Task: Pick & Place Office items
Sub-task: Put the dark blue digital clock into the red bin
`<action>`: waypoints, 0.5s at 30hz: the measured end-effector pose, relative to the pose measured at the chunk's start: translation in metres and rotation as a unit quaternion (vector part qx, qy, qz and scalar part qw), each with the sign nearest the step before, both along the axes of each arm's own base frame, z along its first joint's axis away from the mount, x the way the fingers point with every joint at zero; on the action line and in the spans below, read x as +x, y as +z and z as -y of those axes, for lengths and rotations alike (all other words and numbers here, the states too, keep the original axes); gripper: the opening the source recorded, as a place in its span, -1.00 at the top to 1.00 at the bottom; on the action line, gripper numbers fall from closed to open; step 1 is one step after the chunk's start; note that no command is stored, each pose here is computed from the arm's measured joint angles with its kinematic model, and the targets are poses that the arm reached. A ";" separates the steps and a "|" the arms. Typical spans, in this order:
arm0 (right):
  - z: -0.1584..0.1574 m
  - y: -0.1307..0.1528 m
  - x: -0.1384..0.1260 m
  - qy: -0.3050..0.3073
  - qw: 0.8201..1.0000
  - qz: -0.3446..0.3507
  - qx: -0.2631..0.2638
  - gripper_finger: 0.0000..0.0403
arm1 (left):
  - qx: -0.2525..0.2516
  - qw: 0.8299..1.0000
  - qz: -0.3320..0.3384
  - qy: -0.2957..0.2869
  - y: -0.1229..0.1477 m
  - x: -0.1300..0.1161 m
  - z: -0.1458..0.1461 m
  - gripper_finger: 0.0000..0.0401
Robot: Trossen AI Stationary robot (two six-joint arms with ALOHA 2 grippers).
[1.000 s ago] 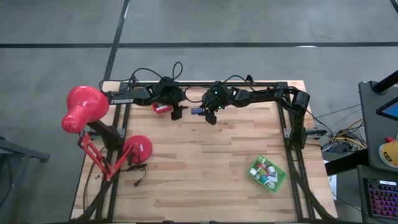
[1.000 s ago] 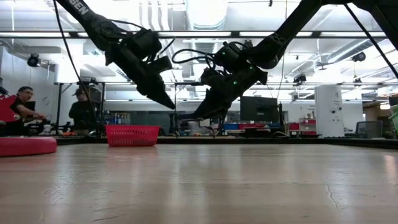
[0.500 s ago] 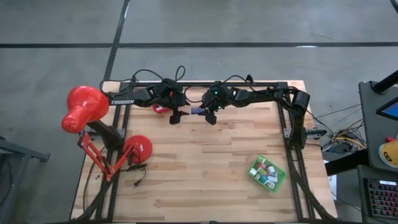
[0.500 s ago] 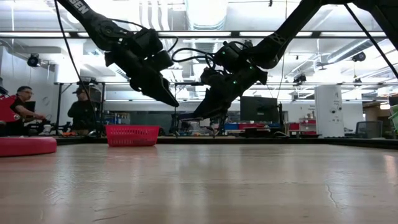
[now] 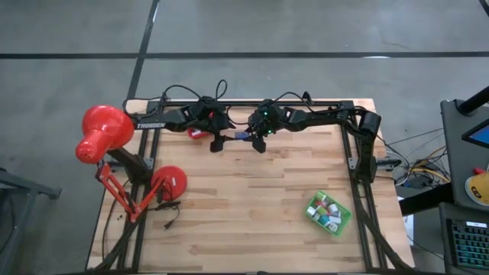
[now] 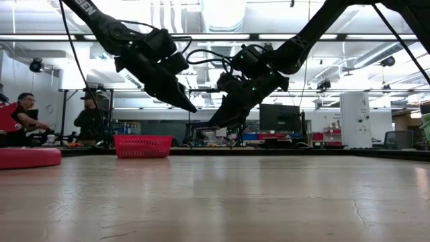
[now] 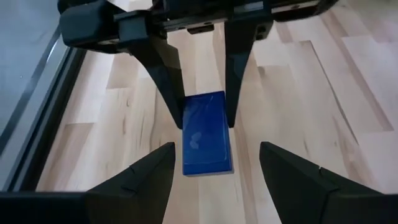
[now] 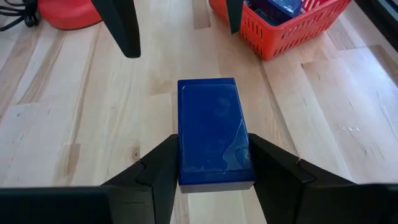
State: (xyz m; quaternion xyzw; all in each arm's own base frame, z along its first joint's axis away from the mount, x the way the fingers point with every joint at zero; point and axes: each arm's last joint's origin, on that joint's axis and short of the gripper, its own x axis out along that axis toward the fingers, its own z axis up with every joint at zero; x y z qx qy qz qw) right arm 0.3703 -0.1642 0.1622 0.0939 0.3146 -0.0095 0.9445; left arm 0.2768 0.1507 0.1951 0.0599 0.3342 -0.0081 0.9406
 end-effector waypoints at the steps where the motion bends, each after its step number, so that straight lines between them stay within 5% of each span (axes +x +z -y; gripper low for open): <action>1: 0.000 0.000 0.000 0.000 1.000 0.000 0.000 0.15 | -0.001 1.000 0.001 0.001 0.000 0.000 0.000 -0.18; 15: 0.000 0.000 0.000 0.000 1.000 -0.001 0.000 0.14 | -0.017 1.000 -0.007 -0.006 -0.020 0.009 -0.004 -0.18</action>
